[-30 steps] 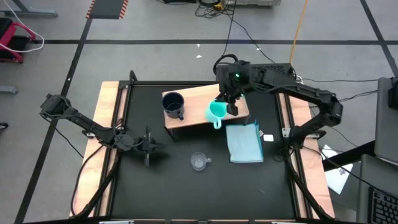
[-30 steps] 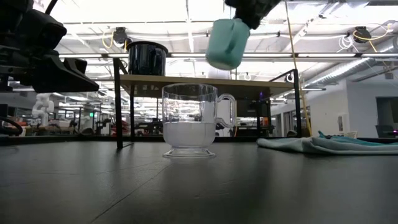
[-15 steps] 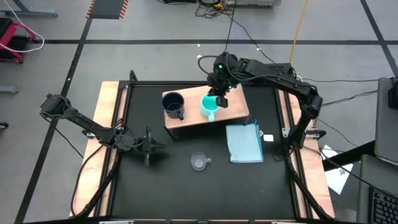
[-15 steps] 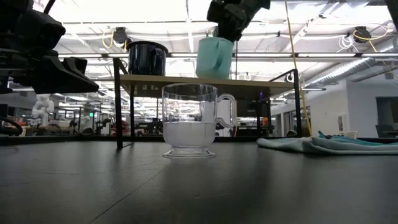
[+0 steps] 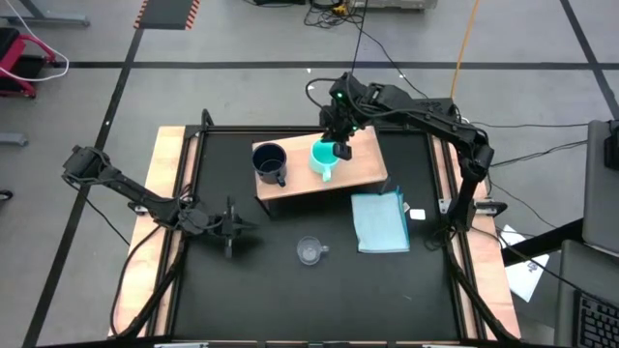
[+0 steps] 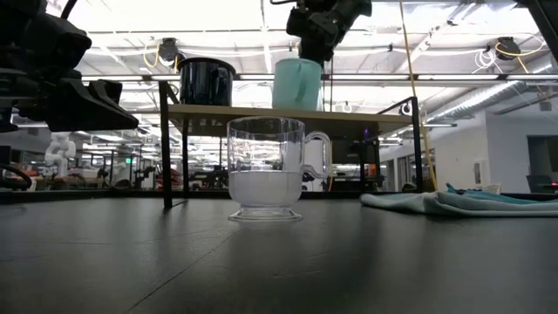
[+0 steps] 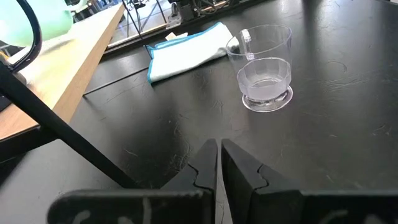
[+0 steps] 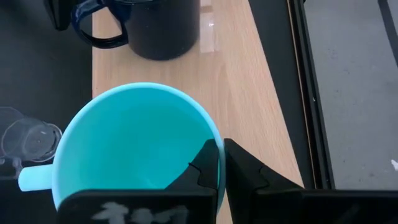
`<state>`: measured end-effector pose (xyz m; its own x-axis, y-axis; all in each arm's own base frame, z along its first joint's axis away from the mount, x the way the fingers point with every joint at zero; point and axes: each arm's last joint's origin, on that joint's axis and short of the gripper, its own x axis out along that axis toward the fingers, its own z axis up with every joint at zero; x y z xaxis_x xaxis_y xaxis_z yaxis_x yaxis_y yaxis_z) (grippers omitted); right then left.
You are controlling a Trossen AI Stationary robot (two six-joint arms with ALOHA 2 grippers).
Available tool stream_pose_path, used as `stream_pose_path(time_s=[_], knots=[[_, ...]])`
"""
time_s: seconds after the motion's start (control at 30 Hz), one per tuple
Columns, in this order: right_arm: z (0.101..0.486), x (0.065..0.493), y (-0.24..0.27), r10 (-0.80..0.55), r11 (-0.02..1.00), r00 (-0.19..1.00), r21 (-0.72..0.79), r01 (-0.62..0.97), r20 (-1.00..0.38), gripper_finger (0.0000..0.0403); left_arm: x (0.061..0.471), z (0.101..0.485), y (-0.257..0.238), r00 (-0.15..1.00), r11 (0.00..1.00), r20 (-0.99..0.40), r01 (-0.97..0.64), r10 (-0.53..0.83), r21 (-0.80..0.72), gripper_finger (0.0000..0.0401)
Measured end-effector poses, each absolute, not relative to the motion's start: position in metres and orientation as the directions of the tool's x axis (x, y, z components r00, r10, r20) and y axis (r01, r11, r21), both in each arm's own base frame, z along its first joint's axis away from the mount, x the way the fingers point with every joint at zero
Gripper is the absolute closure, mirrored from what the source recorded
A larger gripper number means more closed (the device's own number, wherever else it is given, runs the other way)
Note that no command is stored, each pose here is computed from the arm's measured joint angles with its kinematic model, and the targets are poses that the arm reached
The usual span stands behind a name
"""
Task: Stack small to large cups/mugs on shelf
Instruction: Put the light blue mug on the shelf
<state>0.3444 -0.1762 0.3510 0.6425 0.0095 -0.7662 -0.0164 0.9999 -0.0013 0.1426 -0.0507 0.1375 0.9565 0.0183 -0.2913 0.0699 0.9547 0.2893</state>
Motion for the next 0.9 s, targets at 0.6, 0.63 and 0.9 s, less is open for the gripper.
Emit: stream_pose_path(time_s=[0.6, 0.63, 0.9], knots=[[0.3436, 0.3469, -0.1759, 0.056, 0.998, 0.657, 0.04, -0.039, -0.752, 0.0402, 0.1426, 0.1376, -0.0507, 0.957, 0.957, -0.291, 0.067, 0.019, 0.283, 0.0375], [0.3435, 0.347, -0.1758, 0.057, 0.998, 0.657, 0.041, -0.039, -0.752, 0.0402, 0.1426, 0.1375, -0.0506, 0.956, 0.957, -0.291, 0.067, 0.019, 0.282, 0.0375], [0.3433, 0.3479, -0.1738, 0.057, 0.998, 0.655, 0.056, -0.022, -0.753, 0.0401, 0.1426, 0.1375, -0.0507, 0.957, 0.957, -0.291, 0.067, 0.018, 0.281, 0.0375]])
